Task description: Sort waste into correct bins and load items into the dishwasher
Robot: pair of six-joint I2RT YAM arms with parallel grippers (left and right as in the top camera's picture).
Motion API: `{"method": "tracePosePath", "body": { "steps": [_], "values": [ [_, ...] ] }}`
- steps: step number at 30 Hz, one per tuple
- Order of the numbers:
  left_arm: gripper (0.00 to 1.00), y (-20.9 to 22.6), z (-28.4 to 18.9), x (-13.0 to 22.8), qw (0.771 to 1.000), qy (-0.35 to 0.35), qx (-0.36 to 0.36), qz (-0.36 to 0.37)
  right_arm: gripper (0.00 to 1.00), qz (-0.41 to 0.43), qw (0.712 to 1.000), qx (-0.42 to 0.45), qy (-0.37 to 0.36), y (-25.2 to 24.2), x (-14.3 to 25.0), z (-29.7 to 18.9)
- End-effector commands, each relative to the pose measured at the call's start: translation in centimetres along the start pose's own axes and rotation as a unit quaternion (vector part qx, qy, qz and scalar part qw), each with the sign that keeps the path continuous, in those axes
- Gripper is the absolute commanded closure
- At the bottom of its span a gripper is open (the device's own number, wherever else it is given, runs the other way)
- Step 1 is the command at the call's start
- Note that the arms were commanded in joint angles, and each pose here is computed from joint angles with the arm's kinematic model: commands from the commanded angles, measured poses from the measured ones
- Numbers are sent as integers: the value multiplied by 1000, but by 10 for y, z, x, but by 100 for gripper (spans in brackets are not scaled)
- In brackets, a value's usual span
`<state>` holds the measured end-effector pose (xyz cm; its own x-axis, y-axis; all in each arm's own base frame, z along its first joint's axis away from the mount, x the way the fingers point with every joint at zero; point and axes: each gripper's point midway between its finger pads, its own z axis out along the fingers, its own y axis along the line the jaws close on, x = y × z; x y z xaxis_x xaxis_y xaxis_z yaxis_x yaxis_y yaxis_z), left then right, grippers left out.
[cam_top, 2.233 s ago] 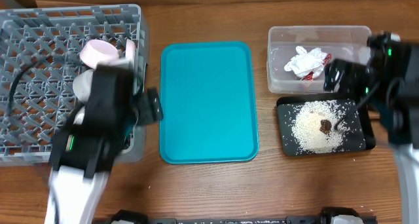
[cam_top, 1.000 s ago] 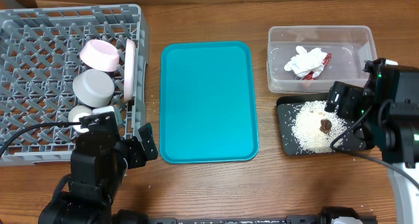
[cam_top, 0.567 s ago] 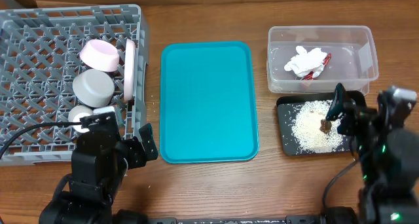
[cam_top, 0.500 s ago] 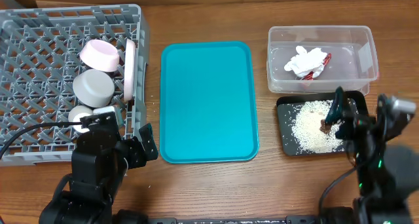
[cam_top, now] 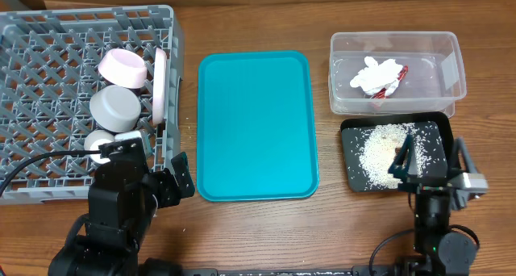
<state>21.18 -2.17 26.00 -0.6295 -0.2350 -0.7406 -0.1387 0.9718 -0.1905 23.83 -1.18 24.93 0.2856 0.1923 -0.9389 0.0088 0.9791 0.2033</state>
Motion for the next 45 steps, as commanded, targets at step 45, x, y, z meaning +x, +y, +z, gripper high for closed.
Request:
{"method": "tracePosePath", "body": {
  "steps": [45],
  "values": [
    [0, 10, -1, 2, 1000, 1, -18, -5, 0, -37, 986, -34, 159, 4, 81, -16]
  ]
}}
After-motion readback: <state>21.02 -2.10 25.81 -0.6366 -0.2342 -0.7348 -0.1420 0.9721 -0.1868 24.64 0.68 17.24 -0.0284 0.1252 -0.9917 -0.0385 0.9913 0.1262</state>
